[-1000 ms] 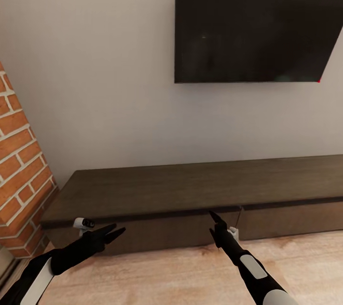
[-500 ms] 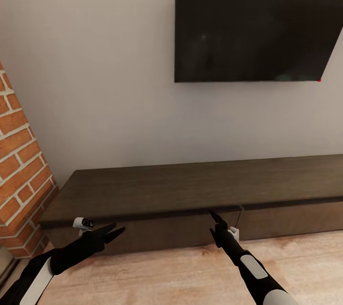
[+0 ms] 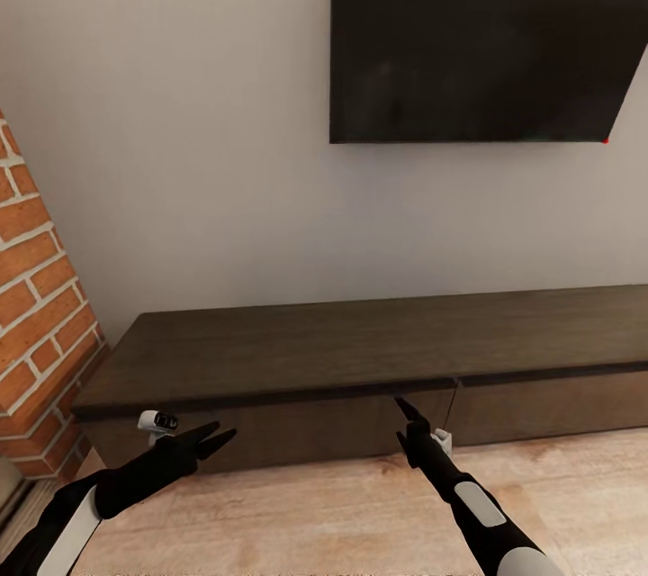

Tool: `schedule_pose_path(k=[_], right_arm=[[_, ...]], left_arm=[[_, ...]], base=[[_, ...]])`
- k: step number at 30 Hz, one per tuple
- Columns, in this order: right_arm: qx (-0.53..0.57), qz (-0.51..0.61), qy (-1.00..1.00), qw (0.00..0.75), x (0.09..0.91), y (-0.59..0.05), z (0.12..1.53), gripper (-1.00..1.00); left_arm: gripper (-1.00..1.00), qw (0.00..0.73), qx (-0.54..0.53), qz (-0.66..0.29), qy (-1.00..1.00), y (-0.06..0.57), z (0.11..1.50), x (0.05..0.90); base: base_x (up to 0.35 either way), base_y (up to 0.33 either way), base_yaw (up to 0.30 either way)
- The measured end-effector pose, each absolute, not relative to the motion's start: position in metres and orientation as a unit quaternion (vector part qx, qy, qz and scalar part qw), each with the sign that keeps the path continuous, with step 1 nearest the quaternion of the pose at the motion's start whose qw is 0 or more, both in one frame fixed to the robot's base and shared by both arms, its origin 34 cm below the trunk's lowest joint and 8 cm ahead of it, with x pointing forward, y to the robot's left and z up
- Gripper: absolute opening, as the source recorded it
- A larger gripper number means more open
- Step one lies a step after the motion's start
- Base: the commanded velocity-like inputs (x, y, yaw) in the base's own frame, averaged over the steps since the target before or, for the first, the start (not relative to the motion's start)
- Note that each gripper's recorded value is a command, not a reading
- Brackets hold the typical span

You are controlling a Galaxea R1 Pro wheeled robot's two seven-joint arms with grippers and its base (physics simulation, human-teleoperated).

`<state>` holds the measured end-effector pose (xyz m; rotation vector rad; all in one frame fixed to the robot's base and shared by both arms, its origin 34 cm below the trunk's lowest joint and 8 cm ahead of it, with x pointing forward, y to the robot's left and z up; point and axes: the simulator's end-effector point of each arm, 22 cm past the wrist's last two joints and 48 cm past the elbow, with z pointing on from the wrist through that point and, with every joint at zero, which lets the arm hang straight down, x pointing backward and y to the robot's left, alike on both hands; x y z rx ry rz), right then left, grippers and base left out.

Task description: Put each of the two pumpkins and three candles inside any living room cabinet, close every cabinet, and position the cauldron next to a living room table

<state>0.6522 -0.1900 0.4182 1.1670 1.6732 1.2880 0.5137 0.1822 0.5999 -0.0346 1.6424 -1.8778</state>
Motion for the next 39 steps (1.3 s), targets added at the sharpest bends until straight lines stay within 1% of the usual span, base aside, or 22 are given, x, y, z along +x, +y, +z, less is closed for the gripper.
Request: schedule_pose_path(k=[13, 21, 39], right_arm=[[0.454, 0.501, 0.650, 0.347, 0.646, -0.187, 0.392, 1.00], [0.445, 0.527, 0.631, 0.356, 0.647, -0.185, 0.394, 1.00], [0.451, 0.521, 0.637, 0.346, 0.643, -0.184, 0.376, 1.00]], left_arm=[[1.00, 0.307, -0.025, -0.714, 0.629, 0.182, 0.574, 0.513], [1.00, 0.297, -0.032, -0.722, 0.624, 0.181, 0.564, 0.512], [1.00, 0.287, -0.039, -0.732, 0.617, 0.183, 0.556, 0.510]], base=[[0.000, 0.000, 0.000], [0.000, 0.000, 0.000], [0.000, 0.000, 0.000]])
